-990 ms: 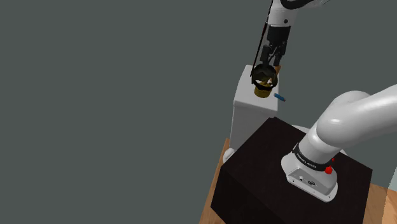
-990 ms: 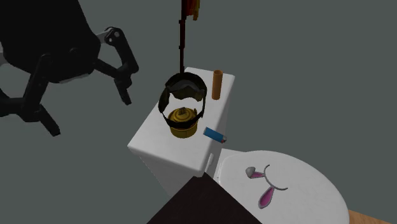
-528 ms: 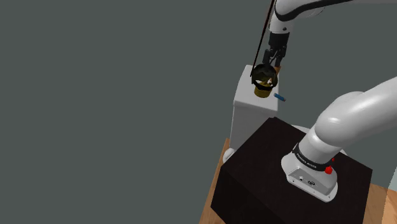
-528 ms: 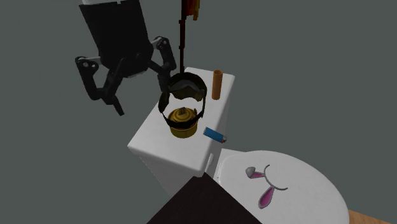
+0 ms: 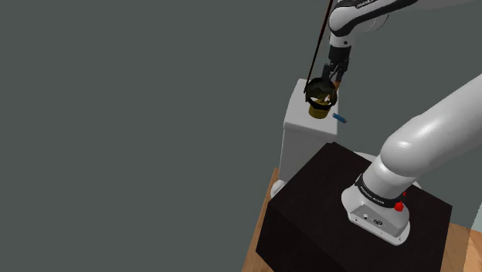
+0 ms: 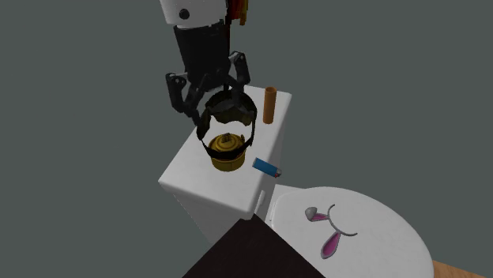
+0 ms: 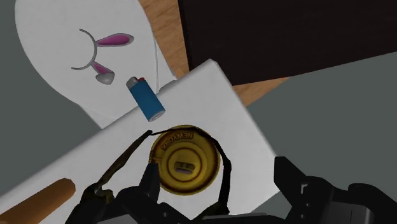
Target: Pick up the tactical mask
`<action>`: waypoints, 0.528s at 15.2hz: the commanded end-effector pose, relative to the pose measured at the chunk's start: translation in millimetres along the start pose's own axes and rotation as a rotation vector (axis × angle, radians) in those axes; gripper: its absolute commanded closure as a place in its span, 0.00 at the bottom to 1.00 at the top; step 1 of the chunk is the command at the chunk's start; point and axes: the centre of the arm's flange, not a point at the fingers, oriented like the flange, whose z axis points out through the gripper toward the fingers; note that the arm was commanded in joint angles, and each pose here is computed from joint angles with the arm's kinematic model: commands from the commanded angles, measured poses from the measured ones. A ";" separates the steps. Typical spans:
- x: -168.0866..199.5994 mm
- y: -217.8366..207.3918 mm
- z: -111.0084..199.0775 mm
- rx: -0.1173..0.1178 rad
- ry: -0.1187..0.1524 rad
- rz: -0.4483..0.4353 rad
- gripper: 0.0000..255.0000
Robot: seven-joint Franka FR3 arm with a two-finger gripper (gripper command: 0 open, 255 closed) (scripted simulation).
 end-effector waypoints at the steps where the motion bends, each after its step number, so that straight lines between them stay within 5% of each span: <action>1: 9.7 23.7 6.6 -0.010 0.003 0.007 0.00; 8: 38.5 101.8 35.2 -0.039 0.012 0.034 0.00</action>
